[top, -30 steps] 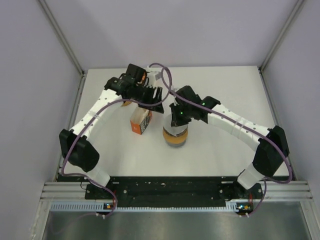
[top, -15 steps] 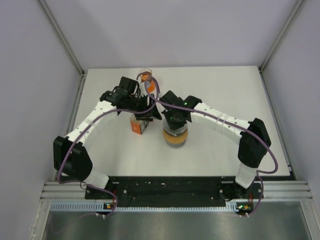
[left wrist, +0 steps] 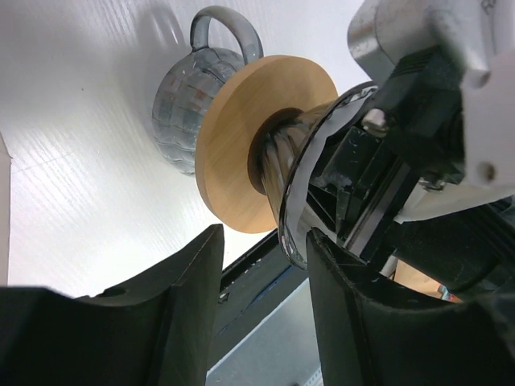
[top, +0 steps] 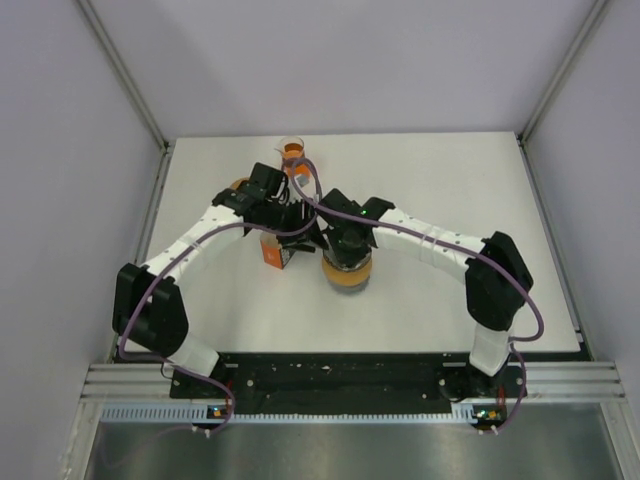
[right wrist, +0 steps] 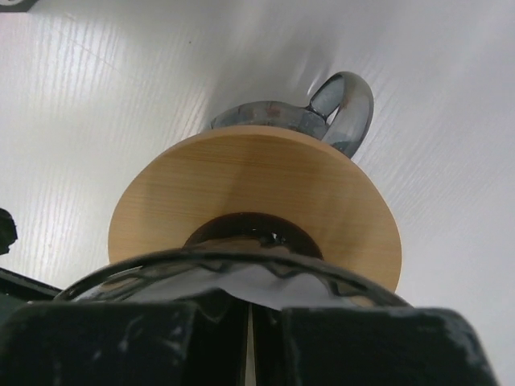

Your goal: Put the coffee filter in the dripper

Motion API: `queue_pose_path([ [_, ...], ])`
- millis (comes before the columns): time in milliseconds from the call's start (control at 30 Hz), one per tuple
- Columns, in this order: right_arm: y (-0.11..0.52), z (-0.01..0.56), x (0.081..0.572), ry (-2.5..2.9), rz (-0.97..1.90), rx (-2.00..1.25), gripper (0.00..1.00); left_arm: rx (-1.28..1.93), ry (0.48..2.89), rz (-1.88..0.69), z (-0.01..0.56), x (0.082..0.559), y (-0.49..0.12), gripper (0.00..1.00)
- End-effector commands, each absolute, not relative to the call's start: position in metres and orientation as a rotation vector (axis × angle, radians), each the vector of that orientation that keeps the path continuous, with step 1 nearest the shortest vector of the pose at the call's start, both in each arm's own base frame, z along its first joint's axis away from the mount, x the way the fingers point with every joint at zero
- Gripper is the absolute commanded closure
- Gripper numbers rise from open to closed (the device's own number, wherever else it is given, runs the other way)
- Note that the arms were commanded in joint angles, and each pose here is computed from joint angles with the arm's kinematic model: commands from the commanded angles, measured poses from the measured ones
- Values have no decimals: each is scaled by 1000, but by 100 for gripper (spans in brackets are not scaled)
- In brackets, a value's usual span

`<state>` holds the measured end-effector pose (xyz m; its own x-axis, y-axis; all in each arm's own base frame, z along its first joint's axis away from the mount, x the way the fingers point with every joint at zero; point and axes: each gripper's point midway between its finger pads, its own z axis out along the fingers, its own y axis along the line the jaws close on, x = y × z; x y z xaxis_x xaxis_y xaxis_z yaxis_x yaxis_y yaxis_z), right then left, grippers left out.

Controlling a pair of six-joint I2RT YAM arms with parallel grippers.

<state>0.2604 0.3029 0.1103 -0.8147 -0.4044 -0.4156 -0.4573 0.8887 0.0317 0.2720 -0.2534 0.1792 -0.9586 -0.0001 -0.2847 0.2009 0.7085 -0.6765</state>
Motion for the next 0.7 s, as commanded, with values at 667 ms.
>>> queue_pose_path([
  [667,283,28,240,2784,-14,-722,100,335,2480,-1145,228,283,-273,38],
])
